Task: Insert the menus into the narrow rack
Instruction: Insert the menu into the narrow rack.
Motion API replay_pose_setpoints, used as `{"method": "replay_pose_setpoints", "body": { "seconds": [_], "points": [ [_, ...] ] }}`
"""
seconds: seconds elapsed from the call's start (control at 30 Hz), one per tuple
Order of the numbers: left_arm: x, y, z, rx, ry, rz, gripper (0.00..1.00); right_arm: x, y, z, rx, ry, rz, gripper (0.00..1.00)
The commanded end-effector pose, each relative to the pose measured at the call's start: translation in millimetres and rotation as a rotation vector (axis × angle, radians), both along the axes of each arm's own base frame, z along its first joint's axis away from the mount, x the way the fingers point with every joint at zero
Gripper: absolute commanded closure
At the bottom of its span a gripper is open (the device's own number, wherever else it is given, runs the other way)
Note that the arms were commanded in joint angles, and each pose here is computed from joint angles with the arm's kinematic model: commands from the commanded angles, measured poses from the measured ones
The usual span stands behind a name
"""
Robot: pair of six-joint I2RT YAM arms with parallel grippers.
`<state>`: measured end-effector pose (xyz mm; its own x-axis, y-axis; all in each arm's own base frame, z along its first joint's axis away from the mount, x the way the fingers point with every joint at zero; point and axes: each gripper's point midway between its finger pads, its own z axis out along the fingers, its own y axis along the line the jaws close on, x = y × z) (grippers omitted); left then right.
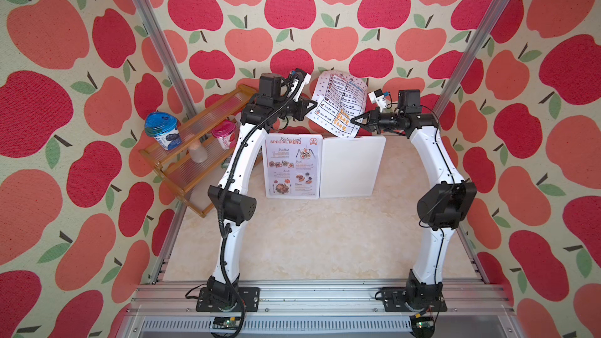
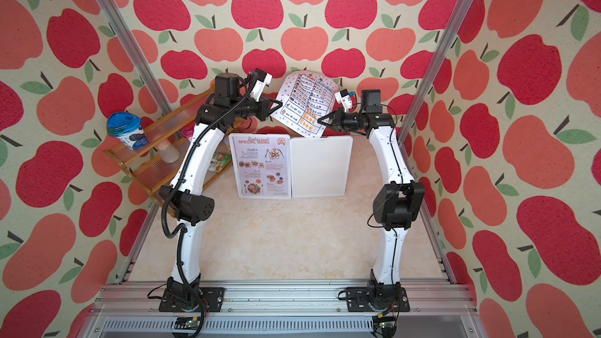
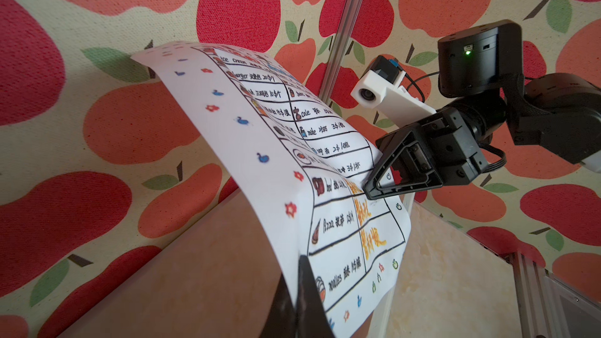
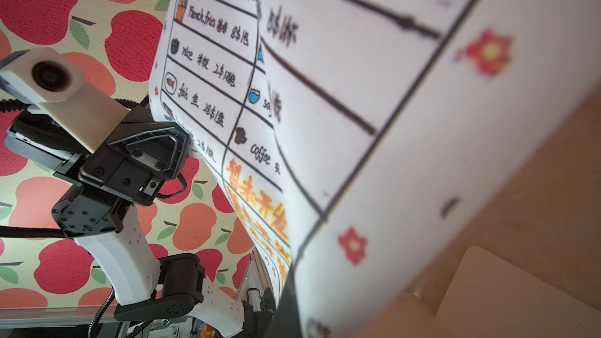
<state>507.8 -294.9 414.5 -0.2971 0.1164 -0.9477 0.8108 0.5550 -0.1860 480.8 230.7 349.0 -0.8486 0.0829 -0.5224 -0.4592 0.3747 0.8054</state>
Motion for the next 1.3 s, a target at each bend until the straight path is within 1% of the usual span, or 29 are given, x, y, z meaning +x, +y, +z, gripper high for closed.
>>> {"method": "replay_pose_setpoints", "body": {
  "seconds": [0.0,0.67,1.27],
  "points": [
    [-13.7,11.1,30.9,-0.009,-0.065,0.008,1.0,3.9,2.4,-7.3,-0.02,-0.001,0.004,1.0],
    [-17.4,13.3,23.8,0.001,-0.026,-0.001,1.0,5.1,5.1,-18.4,-0.071,-0.005,0.013,1.0],
    [-31.0,16.4,21.0,0.009,-0.002,-0.013,1.0,3.6,8.0,-19.8,-0.092,-0.033,0.034,1.0]
  ]
}}
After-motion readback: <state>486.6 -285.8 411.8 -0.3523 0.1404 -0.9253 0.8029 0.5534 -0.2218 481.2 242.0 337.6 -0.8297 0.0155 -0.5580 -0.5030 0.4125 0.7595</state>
